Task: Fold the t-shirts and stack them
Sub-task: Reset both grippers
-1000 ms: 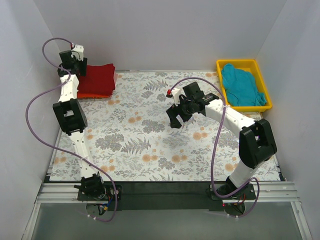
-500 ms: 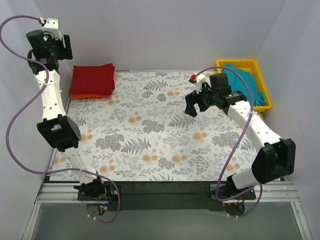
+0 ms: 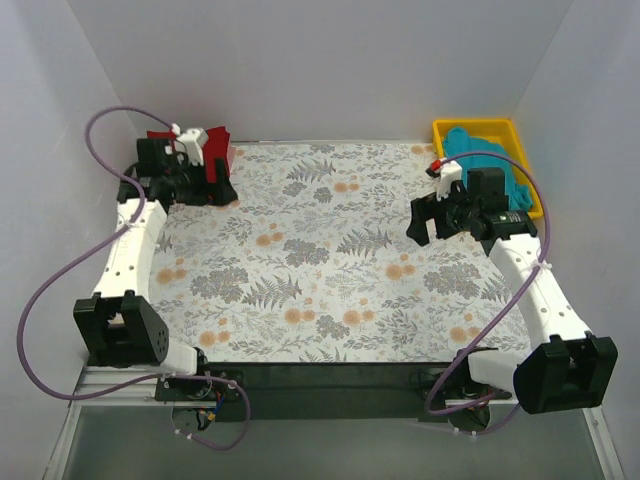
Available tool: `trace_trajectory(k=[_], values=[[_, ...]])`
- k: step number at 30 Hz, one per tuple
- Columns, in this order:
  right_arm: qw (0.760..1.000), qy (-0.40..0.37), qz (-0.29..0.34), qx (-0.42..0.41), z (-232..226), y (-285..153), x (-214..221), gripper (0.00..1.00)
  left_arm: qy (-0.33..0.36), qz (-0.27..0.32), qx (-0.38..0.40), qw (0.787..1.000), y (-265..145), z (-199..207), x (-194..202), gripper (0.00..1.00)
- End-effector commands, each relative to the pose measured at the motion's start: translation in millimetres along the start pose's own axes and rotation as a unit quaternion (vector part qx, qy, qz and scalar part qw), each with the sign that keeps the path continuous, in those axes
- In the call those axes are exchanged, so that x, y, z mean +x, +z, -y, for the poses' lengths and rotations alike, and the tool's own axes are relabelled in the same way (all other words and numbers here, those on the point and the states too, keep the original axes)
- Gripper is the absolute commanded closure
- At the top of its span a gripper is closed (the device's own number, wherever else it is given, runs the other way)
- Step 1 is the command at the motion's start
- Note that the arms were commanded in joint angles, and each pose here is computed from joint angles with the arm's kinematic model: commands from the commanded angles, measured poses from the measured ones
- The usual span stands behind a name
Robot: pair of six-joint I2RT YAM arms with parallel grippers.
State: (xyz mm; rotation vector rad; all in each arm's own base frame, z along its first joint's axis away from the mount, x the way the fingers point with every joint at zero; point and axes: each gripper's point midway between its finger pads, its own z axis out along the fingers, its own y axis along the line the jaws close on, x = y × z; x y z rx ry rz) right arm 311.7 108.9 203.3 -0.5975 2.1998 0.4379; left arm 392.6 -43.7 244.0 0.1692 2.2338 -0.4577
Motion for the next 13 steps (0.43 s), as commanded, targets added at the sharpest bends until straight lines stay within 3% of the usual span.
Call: trace_trajectory(k=[1,2,6,13], values=[[1.0,0.008,-0.029,0.005,-4.0,-6.3,33.4,0.02,-0.02,-0.021,0.014,0.999,-9.9,30.4,36.9,0.1],[0.999,0.012,-0.037,-0.001,-7.4,-6.6,40.7,0.02,-0.031,-0.045,0.02,0.998,-5.0,31.0,60.9,0.1],[0.997,0.021,-0.067,-0.028,-20.0,-6.7,71.3,0.02,-0.055,-0.068,0.035,0.996,-5.4,37.4,94.1,0.09],[0.997,0.012,-0.058,-0.044,-32.0,-15.5,84.0,0.02,-0.039,-0.04,0.06,0.997,-16.5,56.7,95.6,0.09]])
